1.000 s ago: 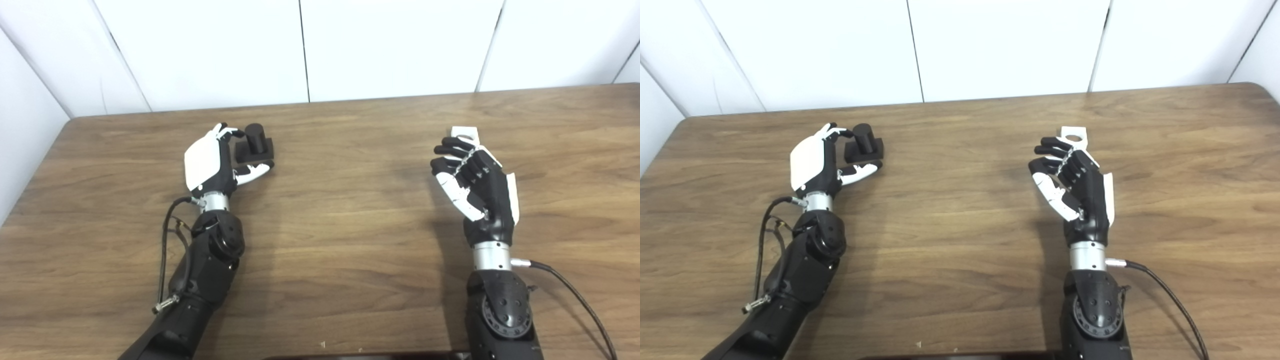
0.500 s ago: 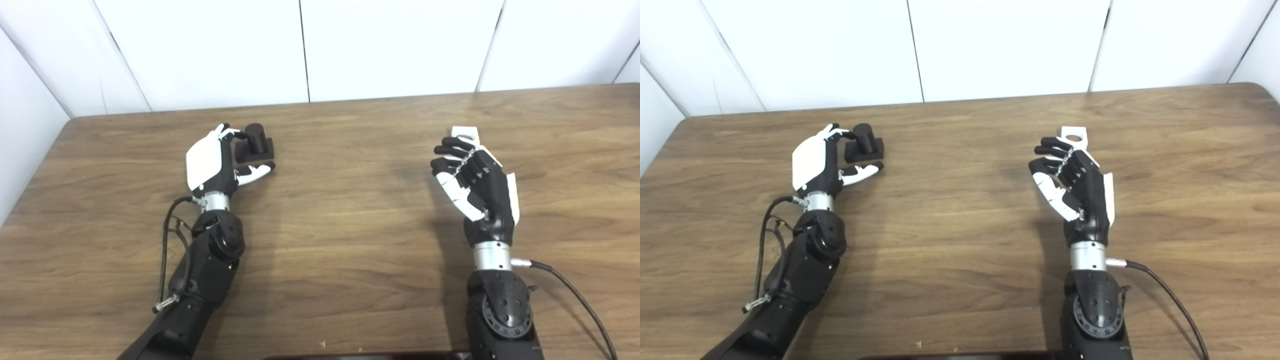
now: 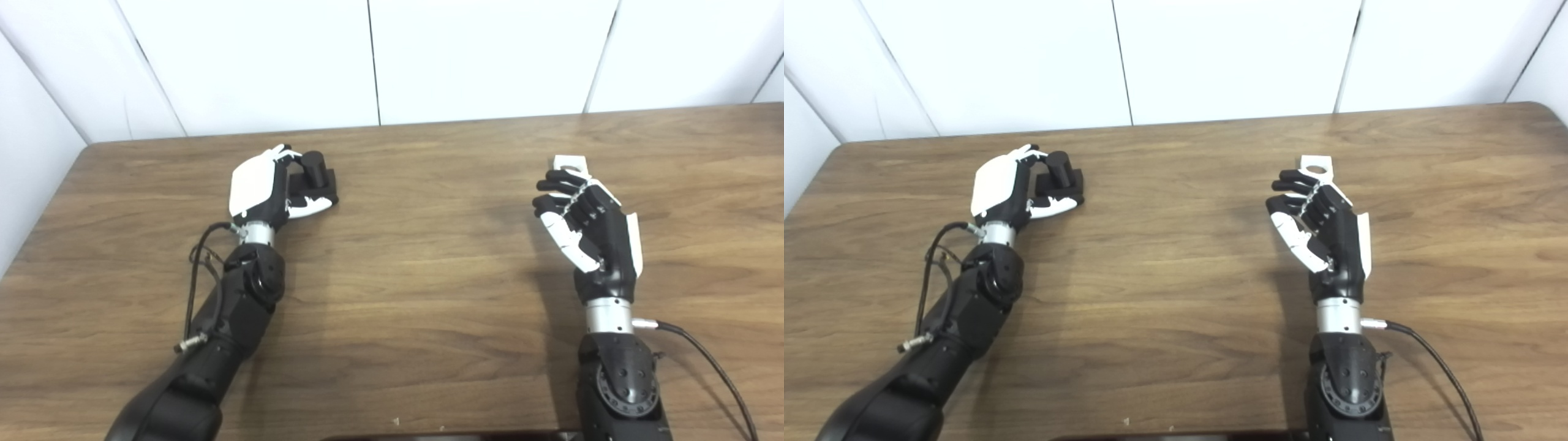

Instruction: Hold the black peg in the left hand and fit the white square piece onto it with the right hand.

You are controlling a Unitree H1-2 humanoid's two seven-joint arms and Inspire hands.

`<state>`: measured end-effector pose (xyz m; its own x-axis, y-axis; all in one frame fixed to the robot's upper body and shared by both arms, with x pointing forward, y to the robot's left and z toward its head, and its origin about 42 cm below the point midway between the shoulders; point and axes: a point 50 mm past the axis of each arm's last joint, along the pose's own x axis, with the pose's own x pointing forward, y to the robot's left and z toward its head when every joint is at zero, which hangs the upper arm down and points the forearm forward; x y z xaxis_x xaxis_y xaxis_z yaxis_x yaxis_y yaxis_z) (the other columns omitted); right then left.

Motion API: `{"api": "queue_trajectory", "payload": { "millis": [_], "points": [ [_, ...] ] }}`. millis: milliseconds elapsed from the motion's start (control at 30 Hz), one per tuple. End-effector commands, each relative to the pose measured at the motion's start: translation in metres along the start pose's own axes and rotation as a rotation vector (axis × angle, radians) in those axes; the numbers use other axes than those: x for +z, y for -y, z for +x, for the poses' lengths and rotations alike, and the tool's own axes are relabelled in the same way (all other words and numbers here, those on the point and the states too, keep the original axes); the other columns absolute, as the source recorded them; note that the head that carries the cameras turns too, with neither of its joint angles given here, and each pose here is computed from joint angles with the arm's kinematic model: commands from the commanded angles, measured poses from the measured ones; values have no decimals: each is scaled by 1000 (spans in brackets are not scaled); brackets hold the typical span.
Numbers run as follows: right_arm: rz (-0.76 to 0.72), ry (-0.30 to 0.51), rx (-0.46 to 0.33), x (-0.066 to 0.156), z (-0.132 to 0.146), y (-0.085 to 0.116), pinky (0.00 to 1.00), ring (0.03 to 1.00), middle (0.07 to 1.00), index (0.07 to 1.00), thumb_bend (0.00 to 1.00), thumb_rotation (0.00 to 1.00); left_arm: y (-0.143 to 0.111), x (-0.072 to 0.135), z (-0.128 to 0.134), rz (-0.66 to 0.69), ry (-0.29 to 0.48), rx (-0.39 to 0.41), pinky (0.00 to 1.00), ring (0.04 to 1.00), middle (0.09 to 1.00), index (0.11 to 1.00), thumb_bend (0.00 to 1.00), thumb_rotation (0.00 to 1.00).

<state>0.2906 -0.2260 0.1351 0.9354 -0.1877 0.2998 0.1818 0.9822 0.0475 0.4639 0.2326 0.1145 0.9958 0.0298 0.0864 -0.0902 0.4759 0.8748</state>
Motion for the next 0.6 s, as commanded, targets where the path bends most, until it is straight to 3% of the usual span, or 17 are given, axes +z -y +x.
{"api": "queue_trajectory", "payload": {
  "millis": [0, 567],
  "points": [
    [-31, -30, -12, -8, -13, 12, 500, 552, 616, 622, 458, 284, -16, -6, 14, 55, 6, -27, 721, 904, 882, 665, 799, 287],
    [-33, -10, -13, -7, -16, 13, 510, 554, 614, 628, 448, 347, -31, -16, 17, 114, 22, -72, 731, 897, 879, 646, 723, 180]
  ]
}}
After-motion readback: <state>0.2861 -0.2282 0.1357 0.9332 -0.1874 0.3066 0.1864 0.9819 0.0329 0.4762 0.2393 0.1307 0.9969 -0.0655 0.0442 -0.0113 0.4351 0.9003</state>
